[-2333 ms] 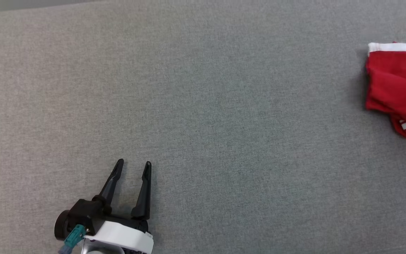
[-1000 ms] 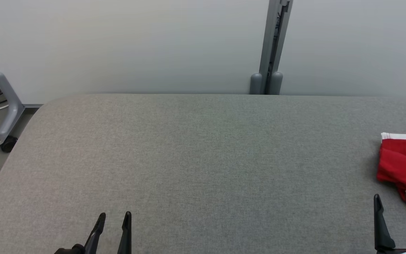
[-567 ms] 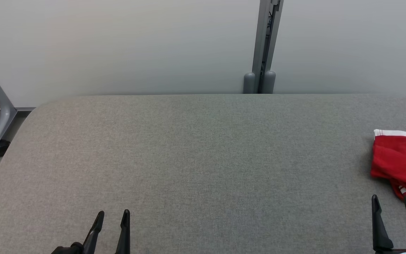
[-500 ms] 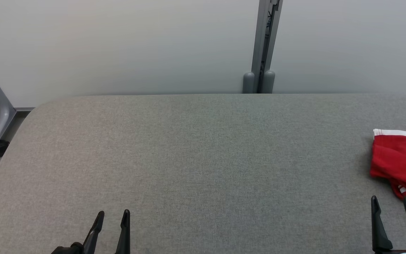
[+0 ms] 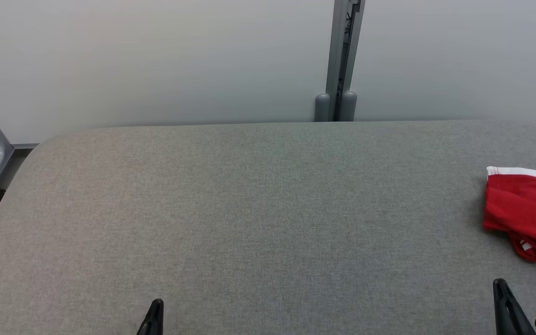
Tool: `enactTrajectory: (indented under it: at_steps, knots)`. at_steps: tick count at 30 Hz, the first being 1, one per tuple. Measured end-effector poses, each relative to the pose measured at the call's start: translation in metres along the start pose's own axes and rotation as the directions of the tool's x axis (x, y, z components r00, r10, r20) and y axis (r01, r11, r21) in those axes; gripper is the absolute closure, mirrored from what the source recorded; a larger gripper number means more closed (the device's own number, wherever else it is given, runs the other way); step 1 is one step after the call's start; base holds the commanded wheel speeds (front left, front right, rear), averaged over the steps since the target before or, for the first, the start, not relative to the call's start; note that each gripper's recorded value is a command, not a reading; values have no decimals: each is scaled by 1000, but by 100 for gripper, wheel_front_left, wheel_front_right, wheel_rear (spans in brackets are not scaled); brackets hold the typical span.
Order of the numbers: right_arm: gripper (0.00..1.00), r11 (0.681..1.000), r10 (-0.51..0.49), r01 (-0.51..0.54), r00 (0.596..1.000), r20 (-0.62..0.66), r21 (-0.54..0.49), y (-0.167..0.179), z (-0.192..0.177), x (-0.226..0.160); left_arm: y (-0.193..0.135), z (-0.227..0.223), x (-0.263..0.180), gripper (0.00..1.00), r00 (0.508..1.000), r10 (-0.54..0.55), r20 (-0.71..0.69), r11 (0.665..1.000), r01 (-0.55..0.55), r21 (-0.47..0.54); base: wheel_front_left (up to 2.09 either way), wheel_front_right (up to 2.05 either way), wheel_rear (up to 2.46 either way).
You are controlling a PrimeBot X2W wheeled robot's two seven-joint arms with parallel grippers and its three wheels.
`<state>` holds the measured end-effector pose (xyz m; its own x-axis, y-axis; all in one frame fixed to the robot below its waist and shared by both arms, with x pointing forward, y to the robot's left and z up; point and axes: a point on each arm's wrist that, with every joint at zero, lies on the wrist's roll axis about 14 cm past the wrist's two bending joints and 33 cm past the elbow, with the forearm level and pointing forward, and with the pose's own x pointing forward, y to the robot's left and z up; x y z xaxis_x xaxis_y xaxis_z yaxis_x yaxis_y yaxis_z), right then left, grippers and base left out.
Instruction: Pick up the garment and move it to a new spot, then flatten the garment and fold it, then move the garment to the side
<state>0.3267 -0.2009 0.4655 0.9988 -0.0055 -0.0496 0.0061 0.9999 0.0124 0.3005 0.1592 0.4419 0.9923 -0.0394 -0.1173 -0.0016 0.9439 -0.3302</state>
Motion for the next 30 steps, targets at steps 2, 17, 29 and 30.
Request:
enactTrajectory:
  at_steps: [2,17,29,30]
  knots:
    - [100,999,-9,9,1000,-23,31,0,-6,-1,2,-5,-2,100,1000,10,-20,1000,-11,-23,0,0,0]
    - [100,944,-59,66,998,-34,322,-6,-2,8,14,4,11,100,998,62,-24,965,-66,-253,0,0,0]
    - [100,856,-73,82,997,-37,511,-7,3,17,19,14,22,100,997,77,-17,909,-77,-409,0,0,0]
    - [100,848,-73,82,997,-38,523,-7,3,17,19,14,22,100,997,77,-18,904,-78,-420,0,0,0]
